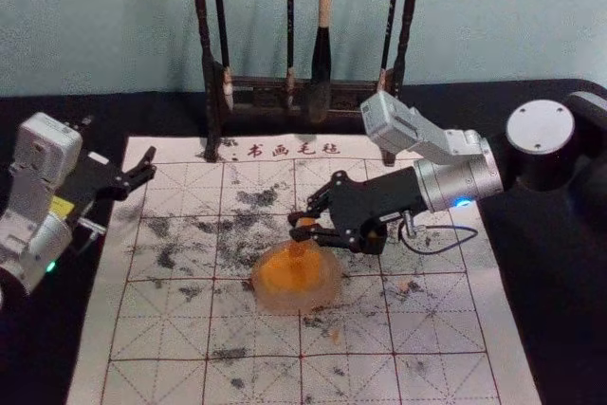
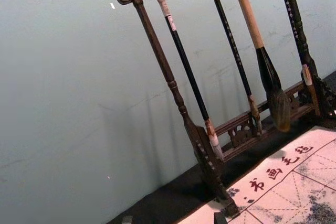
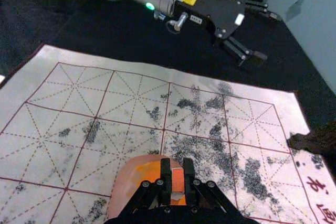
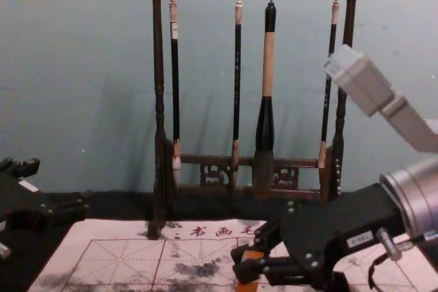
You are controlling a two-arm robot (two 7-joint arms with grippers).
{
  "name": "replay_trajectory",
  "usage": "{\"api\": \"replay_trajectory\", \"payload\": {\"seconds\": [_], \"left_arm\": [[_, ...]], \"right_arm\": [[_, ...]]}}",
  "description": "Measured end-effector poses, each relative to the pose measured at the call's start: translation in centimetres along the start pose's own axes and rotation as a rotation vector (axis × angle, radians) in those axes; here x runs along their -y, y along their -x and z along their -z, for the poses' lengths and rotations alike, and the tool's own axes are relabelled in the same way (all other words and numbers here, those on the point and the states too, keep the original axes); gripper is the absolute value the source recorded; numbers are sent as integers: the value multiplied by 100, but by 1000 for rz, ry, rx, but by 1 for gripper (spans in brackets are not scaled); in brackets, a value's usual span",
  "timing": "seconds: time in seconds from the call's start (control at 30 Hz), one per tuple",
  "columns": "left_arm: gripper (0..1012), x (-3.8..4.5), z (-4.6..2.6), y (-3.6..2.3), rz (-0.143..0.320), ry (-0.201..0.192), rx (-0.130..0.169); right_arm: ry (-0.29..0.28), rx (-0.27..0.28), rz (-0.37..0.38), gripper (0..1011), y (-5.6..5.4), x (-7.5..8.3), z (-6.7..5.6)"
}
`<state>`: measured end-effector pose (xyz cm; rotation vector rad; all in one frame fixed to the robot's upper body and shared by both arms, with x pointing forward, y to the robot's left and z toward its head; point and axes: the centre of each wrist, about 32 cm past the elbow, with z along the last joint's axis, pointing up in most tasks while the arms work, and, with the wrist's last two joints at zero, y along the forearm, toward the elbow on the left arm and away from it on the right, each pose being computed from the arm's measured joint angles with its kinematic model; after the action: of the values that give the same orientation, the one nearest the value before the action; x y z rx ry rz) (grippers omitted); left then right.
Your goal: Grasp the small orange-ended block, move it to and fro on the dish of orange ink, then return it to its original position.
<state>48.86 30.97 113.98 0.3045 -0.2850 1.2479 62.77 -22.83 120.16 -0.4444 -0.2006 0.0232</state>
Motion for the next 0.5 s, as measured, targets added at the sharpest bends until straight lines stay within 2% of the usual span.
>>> {"api": "replay_trajectory", "payload": {"seconds": [0.5], "left_arm": [[1001, 0, 0, 0, 0, 0, 0]], "right_arm": [[24, 16, -21, 132, -58, -53, -6]]}}
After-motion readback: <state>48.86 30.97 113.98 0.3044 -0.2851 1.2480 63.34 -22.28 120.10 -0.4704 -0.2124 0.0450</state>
